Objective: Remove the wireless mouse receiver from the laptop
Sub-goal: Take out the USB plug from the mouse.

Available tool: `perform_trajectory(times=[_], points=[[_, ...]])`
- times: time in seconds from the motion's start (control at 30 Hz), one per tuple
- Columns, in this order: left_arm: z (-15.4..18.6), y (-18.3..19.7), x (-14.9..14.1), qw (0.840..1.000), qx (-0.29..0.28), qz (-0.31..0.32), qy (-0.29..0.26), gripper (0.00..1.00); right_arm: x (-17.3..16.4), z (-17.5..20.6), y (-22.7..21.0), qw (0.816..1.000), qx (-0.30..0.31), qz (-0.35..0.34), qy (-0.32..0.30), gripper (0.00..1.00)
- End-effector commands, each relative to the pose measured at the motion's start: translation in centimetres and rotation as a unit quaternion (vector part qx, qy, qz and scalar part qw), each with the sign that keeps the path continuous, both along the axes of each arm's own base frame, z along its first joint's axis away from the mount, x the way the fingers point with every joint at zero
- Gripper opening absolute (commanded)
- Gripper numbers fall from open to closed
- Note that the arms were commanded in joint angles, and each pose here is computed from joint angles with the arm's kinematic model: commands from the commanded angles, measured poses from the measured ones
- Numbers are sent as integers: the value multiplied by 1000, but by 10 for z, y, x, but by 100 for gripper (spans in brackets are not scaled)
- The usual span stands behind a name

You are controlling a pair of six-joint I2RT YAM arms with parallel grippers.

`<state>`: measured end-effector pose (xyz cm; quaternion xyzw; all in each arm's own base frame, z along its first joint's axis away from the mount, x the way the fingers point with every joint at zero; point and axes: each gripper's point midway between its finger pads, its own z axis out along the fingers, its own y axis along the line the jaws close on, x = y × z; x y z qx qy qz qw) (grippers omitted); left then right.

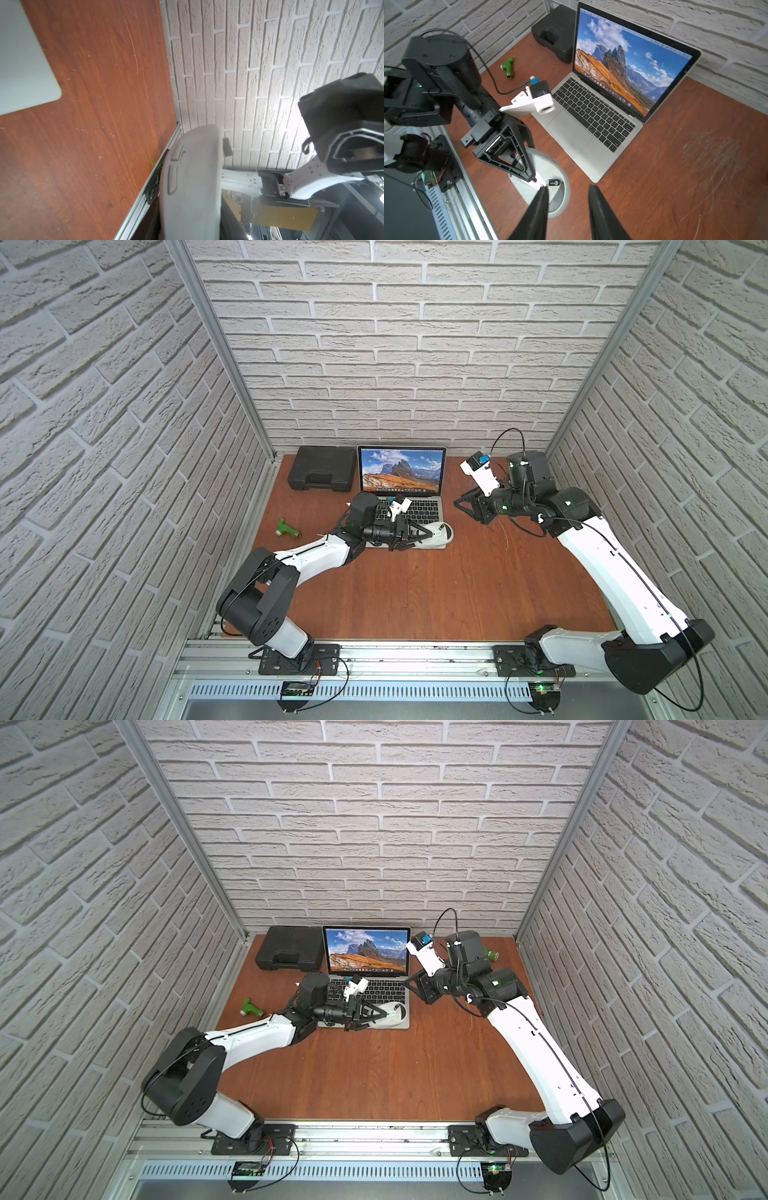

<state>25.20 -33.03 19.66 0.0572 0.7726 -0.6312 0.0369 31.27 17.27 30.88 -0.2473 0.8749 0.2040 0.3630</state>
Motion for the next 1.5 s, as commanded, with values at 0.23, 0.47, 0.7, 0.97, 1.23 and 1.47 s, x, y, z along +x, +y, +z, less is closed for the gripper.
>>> perform_trajectory(times=[0.23,0.47,0.7,0.97,1.23,1.47], points=[[-5,33,40,980,21,187,-64,0,12,-25,12,968,46,-219,114,39],[-14,29,45,964,16,248,-88,0,14,-46,50,964,-19,-216,154,39],[-19,21,50,952,1,287,-104,0,26,-71,67,955,-87,-216,181,41],[-24,11,48,956,-13,278,-94,0,31,-79,65,950,-114,-229,179,41],[-22,9,48,957,-14,273,-97,0,34,-103,73,946,-109,-227,205,39],[-22,8,45,958,-14,270,-99,0,46,-113,78,943,-92,-237,216,38]])
